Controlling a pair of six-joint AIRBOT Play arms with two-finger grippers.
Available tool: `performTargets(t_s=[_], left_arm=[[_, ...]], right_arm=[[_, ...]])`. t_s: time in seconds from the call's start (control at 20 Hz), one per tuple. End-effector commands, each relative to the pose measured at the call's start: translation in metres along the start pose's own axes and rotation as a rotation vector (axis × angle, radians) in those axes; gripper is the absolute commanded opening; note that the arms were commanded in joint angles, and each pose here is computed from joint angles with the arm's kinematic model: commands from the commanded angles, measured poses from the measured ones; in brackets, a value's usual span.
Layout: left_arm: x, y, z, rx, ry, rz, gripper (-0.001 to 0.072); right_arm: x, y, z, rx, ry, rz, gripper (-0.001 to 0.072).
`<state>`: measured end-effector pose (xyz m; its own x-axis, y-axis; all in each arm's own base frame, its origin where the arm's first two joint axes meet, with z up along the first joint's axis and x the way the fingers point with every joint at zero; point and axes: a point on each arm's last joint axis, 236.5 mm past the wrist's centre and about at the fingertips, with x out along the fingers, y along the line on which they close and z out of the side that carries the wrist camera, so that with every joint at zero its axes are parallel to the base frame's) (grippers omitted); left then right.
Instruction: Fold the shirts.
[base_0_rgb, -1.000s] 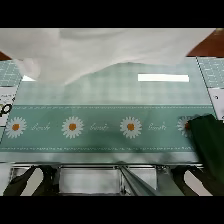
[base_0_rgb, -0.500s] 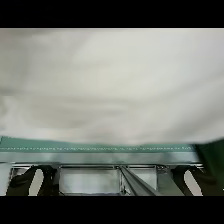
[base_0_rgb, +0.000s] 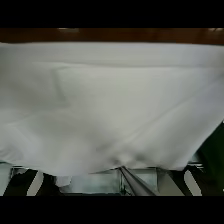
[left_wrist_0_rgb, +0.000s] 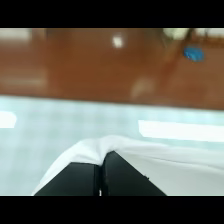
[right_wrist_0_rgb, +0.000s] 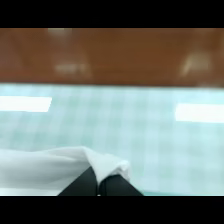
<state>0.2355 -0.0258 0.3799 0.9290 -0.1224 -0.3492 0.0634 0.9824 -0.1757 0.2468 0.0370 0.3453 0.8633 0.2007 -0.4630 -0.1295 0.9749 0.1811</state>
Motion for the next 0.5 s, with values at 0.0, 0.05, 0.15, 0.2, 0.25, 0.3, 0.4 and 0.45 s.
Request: performTargets(t_s=[0.0, 0.05, 0.15, 0.2, 0.25, 0.3, 0.4, 0.45], left_arm=[[0.106, -0.001, -0.058, -0.143, 0.212, -0.144, 0.0018], [0.142, 0.011, -0.078, -0.185, 0.273, -0.13, 0.0018], [0.208, 0.029, -0.12, -0.229, 0.401, -0.116, 0.0018], [0.243, 0.039, -0.141, -0.259, 0.455, -0.102, 0.0018], [0.275, 0.048, -0.158, -0.283, 0.489, -0.086, 0.0018], [0.307, 0.058, -0.176, -0.31, 0.52, -0.068, 0.0018], [0.358, 0.074, -0.204, -0.379, 0.568, -0.043, 0.0018], [0.378, 0.079, -0.214, -0.418, 0.587, -0.036, 0.0018]], right_arm=[[0.099, -0.015, -0.058, 0.116, 0.176, 0.117, 0.0025], [0.13, -0.027, -0.074, 0.147, 0.229, 0.125, 0.0025], [0.187, -0.047, -0.094, 0.199, 0.305, 0.143, 0.0025], [0.218, -0.058, -0.1, 0.234, 0.319, 0.151, 0.0025], [0.246, -0.068, -0.106, 0.277, 0.334, 0.152, 0.0025], [0.273, -0.077, -0.112, 0.321, 0.353, 0.16, 0.0025], [0.324, -0.087, -0.126, 0.394, 0.405, 0.197, 0.0025], [0.344, -0.09, -0.132, 0.416, 0.43, 0.21, 0.0025]])
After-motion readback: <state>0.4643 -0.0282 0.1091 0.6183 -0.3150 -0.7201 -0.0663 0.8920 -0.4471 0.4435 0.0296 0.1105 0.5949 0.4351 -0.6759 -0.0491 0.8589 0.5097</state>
